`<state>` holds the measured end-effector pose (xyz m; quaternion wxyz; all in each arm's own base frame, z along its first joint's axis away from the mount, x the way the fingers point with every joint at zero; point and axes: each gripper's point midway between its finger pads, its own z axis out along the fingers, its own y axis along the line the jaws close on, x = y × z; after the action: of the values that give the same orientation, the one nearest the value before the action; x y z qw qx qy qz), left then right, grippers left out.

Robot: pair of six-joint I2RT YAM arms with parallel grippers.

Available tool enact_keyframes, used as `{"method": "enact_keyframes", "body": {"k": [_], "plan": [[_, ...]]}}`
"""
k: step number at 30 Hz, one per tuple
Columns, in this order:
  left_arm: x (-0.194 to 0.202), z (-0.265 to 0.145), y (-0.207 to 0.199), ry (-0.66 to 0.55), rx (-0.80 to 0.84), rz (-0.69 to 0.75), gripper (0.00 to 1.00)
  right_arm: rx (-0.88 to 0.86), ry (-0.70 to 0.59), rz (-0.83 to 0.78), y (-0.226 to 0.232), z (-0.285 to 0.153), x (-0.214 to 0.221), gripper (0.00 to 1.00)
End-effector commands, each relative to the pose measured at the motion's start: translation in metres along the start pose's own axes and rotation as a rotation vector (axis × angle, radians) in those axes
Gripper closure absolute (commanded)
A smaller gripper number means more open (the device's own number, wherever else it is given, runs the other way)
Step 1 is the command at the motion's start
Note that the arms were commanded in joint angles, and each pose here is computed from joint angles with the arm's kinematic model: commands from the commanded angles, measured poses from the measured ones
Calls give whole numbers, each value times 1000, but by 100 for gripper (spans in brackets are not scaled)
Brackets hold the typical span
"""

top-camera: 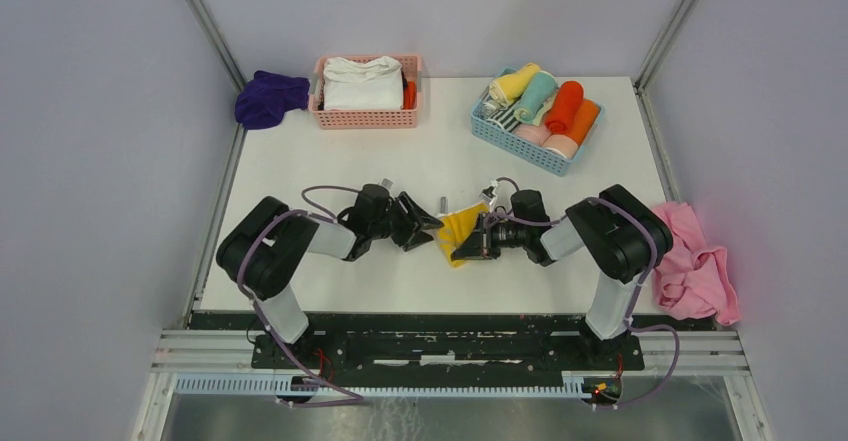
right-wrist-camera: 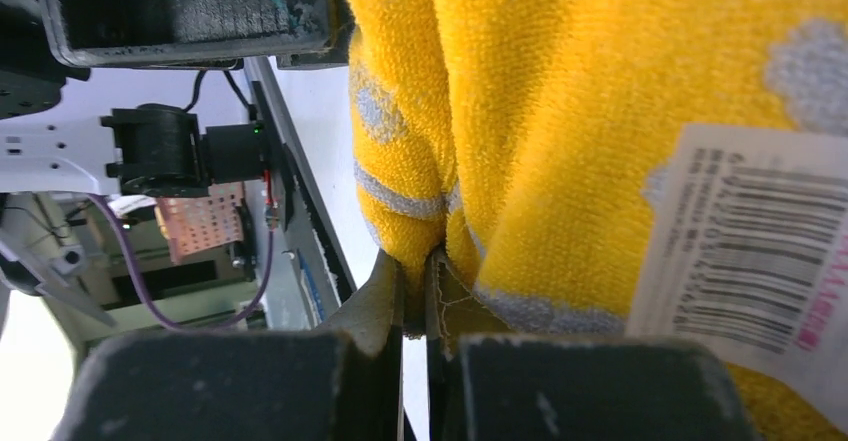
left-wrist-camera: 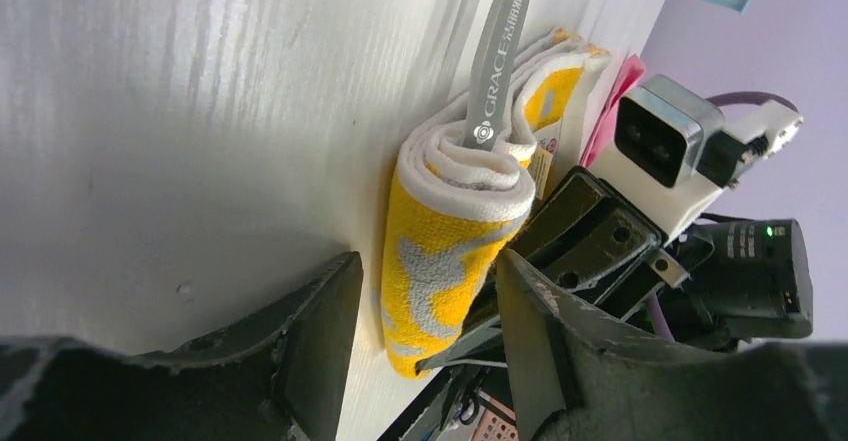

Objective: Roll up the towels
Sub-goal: Roll the towel at the center of the board.

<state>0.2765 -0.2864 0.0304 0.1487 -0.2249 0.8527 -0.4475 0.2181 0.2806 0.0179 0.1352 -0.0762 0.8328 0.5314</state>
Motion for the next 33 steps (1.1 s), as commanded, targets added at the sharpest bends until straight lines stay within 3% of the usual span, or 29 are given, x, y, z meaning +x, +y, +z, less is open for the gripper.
{"method": "enact_keyframes", "body": {"k": [1, 9, 12, 14, 18, 21, 28, 33], "plan": [[2, 9, 29, 17, -82, 42, 40, 9, 41, 108, -17, -12, 12, 97], [1, 31, 33, 49, -87, 39, 45, 50, 101, 123, -27, -15, 19, 97], [4, 35, 35, 60, -92, 41, 51, 53, 103, 124, -27, -14, 16, 97], [5, 35, 39, 60, -103, 37, 59, 68, 107, 118, -29, -14, 15, 96], [2, 23, 49, 5, -133, 7, 87, 112, 109, 86, -24, -17, 8, 90], [-9, 7, 56, -78, -217, 19, 97, 188, 126, 4, -16, -19, 5, 76], [-22, -42, 81, -229, -455, -49, 97, 410, 130, -271, 14, -13, -6, 59], [-22, -64, 82, -282, -502, -124, 97, 581, 14, -573, 49, -24, -26, 46]]}}
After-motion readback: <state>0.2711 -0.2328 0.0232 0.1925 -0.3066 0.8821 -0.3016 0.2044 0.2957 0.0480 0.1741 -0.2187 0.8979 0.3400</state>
